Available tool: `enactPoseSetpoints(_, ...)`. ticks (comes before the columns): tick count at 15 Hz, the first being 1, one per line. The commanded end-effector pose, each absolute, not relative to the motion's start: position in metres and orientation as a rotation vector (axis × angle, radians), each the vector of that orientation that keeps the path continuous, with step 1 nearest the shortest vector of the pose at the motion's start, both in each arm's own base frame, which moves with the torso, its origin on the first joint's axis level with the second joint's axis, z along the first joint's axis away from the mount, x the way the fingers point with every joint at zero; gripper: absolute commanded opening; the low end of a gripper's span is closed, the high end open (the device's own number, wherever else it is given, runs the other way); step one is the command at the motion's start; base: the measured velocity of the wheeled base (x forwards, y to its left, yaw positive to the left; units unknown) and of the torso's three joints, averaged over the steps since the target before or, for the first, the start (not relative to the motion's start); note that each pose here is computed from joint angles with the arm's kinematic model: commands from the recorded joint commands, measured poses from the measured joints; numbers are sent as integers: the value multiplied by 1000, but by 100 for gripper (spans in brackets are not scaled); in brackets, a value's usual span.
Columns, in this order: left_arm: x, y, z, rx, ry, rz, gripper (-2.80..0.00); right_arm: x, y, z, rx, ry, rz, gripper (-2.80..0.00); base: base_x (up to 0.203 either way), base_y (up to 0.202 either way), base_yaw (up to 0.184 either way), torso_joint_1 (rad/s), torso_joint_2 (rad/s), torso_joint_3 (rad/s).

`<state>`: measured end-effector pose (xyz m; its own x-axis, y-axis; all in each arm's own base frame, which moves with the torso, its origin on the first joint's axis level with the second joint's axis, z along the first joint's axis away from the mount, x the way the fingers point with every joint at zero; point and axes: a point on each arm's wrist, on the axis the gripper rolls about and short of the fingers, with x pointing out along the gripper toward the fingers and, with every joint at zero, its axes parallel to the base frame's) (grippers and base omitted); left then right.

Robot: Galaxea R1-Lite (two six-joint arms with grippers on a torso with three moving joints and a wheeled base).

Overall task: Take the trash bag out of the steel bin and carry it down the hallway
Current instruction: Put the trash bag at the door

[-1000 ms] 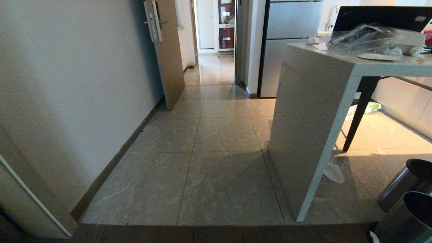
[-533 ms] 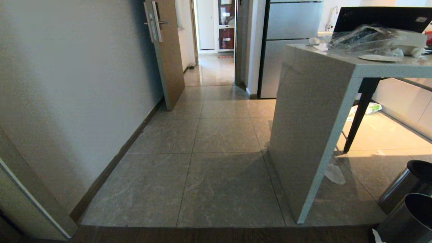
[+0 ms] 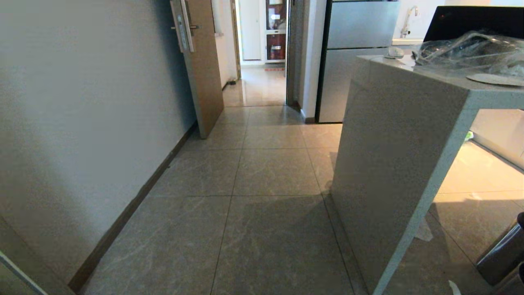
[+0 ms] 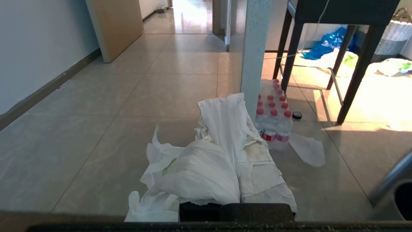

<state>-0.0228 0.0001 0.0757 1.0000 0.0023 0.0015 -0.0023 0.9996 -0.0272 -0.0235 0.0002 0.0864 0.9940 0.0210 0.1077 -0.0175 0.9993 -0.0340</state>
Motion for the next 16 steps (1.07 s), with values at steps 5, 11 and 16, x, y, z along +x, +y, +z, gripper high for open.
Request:
enactPoseSetpoints(5, -23, 0, 76, -28, -3, 4, -280, -20, 0, 75, -33, -69, 20, -280, 190, 0, 1, 1, 3, 0)
enactPoseSetpoints(11, -23, 0, 76, -26, -2, 3, -280, -20, 0, 75, -34, -69, 22, -280, 188, 0, 2, 1, 1, 2)
enactPoseSetpoints(16, -23, 0, 75, -25, -2, 3, -280, -20, 0, 75, -33, -69, 22, -280, 45, 0, 0, 1, 1, 2)
